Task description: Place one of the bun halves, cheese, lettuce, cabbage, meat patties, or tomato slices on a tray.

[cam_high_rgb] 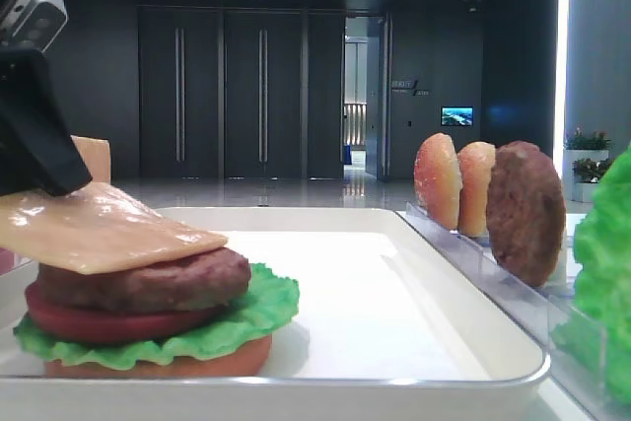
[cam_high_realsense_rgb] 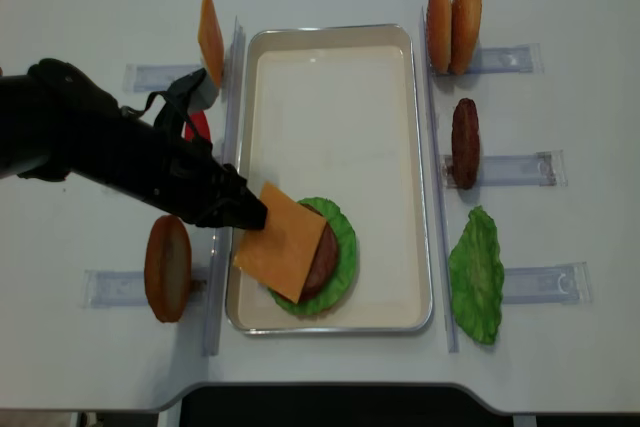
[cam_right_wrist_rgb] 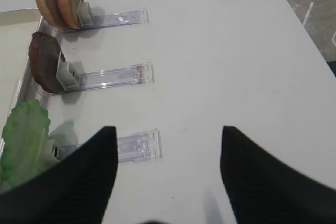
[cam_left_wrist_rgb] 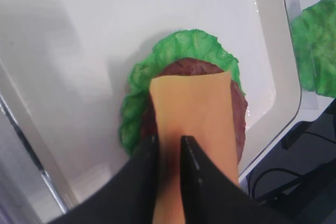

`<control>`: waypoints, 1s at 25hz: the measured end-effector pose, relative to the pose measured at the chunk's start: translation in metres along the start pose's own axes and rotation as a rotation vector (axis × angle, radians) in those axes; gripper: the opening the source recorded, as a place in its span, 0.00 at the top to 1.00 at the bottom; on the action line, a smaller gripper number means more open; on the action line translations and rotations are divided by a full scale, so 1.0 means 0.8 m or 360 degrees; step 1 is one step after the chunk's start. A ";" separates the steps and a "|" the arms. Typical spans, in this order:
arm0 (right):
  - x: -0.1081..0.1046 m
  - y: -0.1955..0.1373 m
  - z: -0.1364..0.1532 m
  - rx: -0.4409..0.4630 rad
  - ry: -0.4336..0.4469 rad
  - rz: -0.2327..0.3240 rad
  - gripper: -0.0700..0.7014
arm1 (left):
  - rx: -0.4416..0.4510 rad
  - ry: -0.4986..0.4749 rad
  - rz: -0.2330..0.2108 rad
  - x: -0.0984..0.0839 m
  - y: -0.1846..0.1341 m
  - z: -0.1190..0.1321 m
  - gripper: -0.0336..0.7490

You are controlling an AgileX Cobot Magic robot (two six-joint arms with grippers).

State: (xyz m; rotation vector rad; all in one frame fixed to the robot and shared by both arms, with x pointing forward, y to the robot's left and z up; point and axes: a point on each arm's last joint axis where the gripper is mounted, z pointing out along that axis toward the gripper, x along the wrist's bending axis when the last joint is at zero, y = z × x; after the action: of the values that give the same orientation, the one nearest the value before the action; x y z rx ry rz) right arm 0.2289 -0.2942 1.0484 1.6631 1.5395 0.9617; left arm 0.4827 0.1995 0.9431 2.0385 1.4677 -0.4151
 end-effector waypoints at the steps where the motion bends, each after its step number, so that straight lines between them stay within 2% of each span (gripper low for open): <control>1: 0.000 0.000 0.000 0.0000 0.0000 0.0000 0.37 | 0.0000 0.0000 0.0000 0.000 0.000 0.000 0.76; 4: 0.000 0.000 0.000 0.0000 0.0000 0.0000 0.37 | -0.0001 0.0001 0.0000 0.000 0.000 0.000 0.67; 10: 0.000 0.000 0.000 0.0000 0.0000 0.0000 0.37 | -0.0007 0.0003 -0.0003 0.000 0.000 0.000 0.59; 16: 0.000 0.000 0.000 0.0000 0.0000 0.0000 0.37 | -0.0011 0.0005 -0.0004 0.000 0.001 0.000 0.38; 22: 0.000 0.000 0.000 0.0000 0.0000 0.0000 0.37 | -0.0014 0.0005 -0.0002 0.000 0.002 0.000 0.34; 25: 0.000 0.000 0.000 0.0000 0.0000 0.0000 0.37 | -0.0028 -0.0005 0.0032 -0.004 0.011 -0.005 0.34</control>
State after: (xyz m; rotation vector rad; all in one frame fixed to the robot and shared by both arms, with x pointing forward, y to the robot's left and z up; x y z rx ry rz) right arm 0.2289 -0.2942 1.0484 1.6631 1.5395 0.9617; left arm 0.4897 0.1979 0.9505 2.0362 1.4430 -0.3955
